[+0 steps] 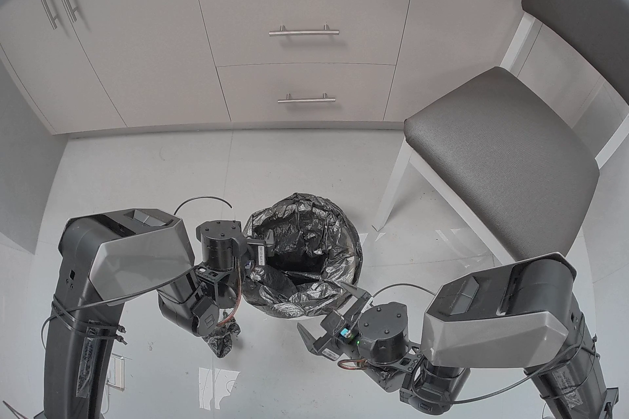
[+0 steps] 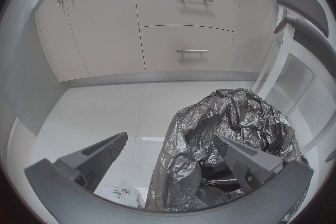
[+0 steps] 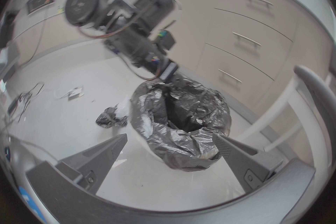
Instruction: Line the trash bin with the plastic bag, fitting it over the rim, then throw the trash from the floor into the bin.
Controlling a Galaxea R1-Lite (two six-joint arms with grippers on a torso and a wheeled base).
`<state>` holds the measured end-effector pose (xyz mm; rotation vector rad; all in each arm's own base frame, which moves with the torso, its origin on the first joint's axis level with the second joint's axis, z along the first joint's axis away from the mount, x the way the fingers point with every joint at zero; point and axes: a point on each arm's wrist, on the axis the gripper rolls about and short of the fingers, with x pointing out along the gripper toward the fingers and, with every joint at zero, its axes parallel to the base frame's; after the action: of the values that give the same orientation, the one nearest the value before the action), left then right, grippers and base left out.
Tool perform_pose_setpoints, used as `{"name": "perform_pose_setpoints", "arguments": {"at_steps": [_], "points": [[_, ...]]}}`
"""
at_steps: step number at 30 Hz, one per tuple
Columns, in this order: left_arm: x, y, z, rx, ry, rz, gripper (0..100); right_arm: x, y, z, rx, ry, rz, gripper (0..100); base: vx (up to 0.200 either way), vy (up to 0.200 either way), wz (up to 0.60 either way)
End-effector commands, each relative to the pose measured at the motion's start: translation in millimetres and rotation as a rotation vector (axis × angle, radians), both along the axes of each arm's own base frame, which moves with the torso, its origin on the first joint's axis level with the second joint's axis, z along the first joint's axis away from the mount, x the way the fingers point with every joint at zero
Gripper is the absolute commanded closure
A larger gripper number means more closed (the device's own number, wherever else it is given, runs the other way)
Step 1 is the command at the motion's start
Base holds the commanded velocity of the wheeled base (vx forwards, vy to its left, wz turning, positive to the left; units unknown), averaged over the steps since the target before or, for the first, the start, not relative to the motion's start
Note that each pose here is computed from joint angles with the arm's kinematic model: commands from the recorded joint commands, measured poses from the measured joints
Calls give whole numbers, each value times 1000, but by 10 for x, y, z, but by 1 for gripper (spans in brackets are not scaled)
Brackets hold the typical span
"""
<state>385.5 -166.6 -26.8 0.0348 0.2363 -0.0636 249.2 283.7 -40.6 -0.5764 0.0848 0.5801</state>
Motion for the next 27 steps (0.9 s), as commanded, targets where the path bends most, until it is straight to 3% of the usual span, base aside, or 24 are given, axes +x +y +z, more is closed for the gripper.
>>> {"name": "perform_pose_setpoints", "arguments": {"at_steps": [1, 8, 17, 27], "points": [[-9, -17, 2, -5, -13, -4, 0, -28, -82, 3, -81, -28, 92, 0, 0, 0, 0], [-13, -22, -29, -3, -7, -7, 0, 5, -52, -88, -90, -26, 94, 0, 0, 0, 0], [-15, -21, -60, -6, -11, -7, 0, 181, 104, -176, -46, -68, 85, 0, 0, 0, 0], [-10, -16, -79, -8, -15, -5, 0, 131, 102, -237, -62, -51, 93, 0, 0, 0, 0]]}}
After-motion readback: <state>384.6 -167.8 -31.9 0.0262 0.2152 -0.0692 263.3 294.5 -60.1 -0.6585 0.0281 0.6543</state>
